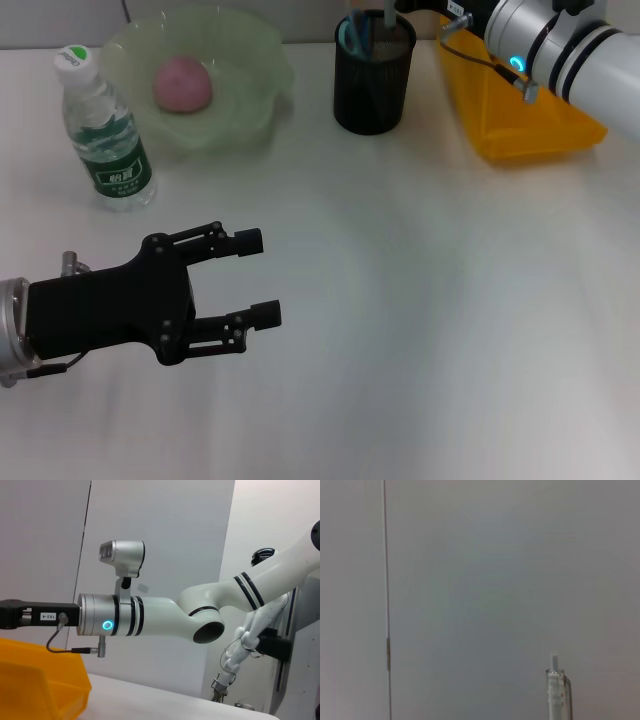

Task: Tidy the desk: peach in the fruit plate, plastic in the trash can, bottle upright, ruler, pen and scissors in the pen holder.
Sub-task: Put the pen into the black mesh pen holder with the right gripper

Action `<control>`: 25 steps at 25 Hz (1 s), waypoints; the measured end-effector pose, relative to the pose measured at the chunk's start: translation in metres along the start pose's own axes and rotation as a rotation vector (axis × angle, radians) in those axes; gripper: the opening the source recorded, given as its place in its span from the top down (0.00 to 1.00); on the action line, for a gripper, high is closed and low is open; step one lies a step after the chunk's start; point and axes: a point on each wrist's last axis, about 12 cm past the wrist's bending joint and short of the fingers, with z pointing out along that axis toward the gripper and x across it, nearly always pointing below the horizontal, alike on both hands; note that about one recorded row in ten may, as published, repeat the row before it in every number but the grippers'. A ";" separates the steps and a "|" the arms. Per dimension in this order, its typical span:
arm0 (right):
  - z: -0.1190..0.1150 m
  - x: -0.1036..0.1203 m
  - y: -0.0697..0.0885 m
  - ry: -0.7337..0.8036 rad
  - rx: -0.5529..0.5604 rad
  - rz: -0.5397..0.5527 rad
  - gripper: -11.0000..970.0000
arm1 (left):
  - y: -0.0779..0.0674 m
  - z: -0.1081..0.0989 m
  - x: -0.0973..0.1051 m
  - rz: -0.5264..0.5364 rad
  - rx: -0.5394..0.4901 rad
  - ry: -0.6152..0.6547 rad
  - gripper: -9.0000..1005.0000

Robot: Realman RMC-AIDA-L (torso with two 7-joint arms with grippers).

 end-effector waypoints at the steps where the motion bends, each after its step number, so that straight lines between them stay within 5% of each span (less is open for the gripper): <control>1: 0.001 -0.001 0.000 0.000 0.000 -0.001 0.75 | 0.000 0.000 0.000 0.000 0.001 -0.001 0.22; 17: 0.009 -0.004 0.003 0.026 0.005 0.005 0.72 | -0.002 -0.003 -0.003 0.001 0.011 -0.022 0.22; 25: 0.007 -0.003 0.003 0.022 0.004 0.019 0.45 | -0.002 -0.003 -0.003 0.001 0.015 -0.022 0.22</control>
